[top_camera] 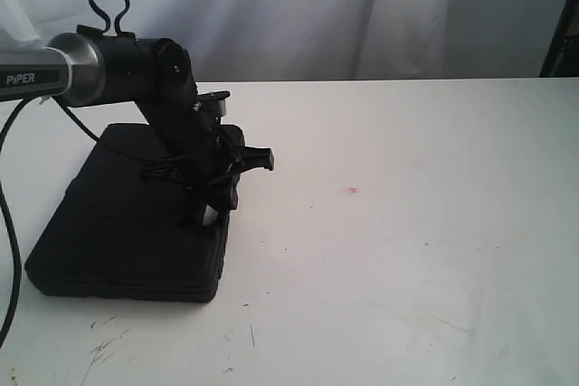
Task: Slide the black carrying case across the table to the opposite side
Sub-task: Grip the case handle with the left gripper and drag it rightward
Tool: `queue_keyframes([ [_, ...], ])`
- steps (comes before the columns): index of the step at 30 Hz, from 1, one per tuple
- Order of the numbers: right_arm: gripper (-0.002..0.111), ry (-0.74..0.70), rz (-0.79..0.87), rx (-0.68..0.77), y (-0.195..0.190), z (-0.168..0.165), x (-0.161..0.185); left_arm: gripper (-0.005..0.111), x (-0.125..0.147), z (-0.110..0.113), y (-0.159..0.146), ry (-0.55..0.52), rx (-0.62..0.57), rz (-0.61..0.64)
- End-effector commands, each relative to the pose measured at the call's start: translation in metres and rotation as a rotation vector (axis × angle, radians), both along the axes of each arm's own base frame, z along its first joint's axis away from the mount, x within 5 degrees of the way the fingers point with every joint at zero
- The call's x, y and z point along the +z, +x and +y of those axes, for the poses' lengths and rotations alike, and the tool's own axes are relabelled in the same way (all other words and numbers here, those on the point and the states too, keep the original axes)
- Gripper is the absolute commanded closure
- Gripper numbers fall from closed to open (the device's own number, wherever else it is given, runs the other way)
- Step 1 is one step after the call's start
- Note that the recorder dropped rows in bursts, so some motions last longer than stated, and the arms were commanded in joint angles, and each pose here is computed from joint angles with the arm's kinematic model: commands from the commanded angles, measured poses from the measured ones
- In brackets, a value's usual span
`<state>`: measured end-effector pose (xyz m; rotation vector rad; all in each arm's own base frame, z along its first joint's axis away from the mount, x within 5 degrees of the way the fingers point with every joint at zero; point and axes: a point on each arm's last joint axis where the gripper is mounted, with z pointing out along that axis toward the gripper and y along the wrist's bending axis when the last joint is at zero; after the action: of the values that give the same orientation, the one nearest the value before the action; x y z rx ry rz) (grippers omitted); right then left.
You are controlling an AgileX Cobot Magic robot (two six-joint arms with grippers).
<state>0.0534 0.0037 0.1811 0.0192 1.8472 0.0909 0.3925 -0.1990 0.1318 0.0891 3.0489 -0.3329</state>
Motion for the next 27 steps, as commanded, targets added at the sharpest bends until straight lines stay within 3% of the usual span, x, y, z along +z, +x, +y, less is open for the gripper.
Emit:
queue_keyframes([
  [1, 0.108, 0.008, -0.016, -0.003, 0.0, 0.0, 0.001, 0.107, 0.004, -0.028, -0.006, -0.089, 0.009, -0.034],
  [10, 0.108, 0.008, -0.016, -0.003, 0.0, 0.0, 0.001, 0.107, 0.009, -0.06, -0.01, -0.214, 0.113, -0.103],
  [14, 0.108, 0.008, -0.016, -0.003, 0.0, 0.0, 0.001, 0.107, 0.012, -0.077, -0.016, -0.253, 0.101, -0.14],
  [18, 0.108, 0.008, -0.016, -0.003, 0.0, 0.0, 0.001, 0.107, 0.007, -0.083, -0.017, -0.3, 0.146, -0.114],
  [27, 0.108, 0.008, -0.016, -0.003, 0.0, 0.0, 0.001, 0.107, 0.003, -0.117, -0.018, -0.336, 0.07, -0.1],
])
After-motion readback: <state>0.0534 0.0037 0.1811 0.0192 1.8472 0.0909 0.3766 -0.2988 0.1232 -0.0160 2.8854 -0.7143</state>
